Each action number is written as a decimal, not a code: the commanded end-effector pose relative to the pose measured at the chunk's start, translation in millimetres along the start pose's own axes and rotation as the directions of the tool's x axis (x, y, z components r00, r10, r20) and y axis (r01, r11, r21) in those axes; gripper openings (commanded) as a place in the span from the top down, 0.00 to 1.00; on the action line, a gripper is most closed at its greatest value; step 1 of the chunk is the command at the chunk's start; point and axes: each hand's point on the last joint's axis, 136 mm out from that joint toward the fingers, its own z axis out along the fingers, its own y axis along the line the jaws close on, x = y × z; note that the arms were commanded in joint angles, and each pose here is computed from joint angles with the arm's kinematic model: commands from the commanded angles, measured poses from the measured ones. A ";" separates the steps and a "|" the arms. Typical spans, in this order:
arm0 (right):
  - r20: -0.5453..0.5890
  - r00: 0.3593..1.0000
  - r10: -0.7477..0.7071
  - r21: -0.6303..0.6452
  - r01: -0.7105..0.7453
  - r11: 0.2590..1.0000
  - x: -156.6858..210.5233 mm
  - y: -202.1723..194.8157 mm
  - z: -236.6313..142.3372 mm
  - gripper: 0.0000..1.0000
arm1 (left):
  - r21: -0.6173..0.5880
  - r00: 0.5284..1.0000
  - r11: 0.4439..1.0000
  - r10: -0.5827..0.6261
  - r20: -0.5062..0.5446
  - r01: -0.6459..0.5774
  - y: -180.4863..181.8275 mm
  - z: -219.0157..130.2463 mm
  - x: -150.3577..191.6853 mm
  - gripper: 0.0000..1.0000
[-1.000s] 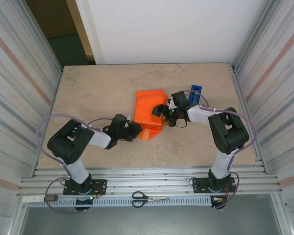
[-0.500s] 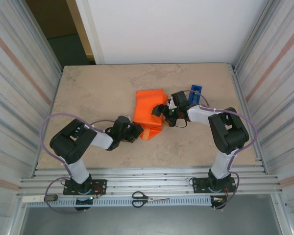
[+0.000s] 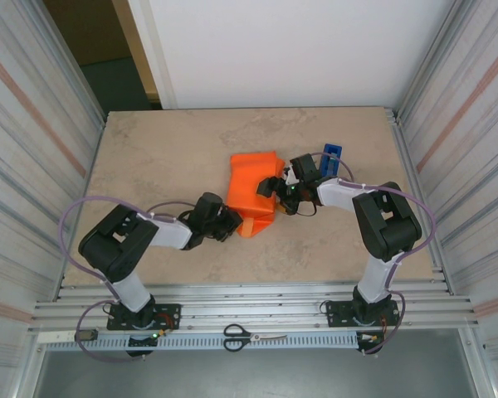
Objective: Wrap the gift box in paper
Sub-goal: Fold the wrapping paper for the gift box.
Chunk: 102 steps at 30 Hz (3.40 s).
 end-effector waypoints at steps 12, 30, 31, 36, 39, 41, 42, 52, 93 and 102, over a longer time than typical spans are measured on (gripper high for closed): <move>-0.051 0.998 0.046 0.114 -0.040 0.993 20.1 -30.1 9.6 0.14 | -0.071 0.998 0.996 0.045 -0.043 -0.048 10.1 -1.3 13.8 0.96; -0.048 0.998 0.049 0.128 -0.042 0.991 20.2 -33.1 11.5 0.13 | -0.071 0.992 0.991 0.108 -0.069 -0.113 8.9 -0.1 35.1 0.96; -0.048 0.998 0.051 0.129 -0.045 0.991 20.1 -33.4 11.8 0.13 | -0.062 0.992 0.992 0.107 -0.067 -0.112 8.3 -0.1 36.1 0.96; -0.045 0.998 0.048 0.125 -0.042 0.991 18.8 -31.7 11.6 0.13 | -0.026 0.988 0.987 0.155 -0.019 -0.155 -5.9 -13.4 29.4 0.94; -0.044 0.998 0.045 0.125 -0.039 0.991 19.1 -30.5 11.3 0.13 | 0.006 0.973 0.974 0.228 0.035 -0.228 -24.6 -30.1 19.6 0.91; -0.044 0.998 0.047 0.126 -0.041 0.991 18.8 -30.7 11.0 0.13 | -0.003 0.969 0.970 0.241 0.059 -0.242 -27.1 -39.3 11.0 0.90; -0.042 0.998 0.048 0.128 -0.042 0.991 18.4 -31.1 11.2 0.13 | -0.013 0.970 0.972 0.235 0.067 -0.235 -24.3 -41.9 6.7 0.91; -0.045 0.998 0.043 0.127 -0.037 0.991 18.3 -27.6 12.5 0.13 | -0.040 0.986 0.989 0.147 0.079 -0.144 -0.8 -33.0 -13.6 1.00; -0.051 0.998 0.044 0.134 -0.037 0.990 22.0 -28.5 10.2 0.12 | -0.024 0.972 0.985 0.173 0.162 -0.171 -2.9 -11.4 -23.1 1.00; -0.053 0.998 0.046 0.139 -0.039 0.990 24.2 -30.8 9.2 0.12 | -0.145 0.978 0.977 0.176 0.112 -0.159 33.0 -2.4 -16.4 1.00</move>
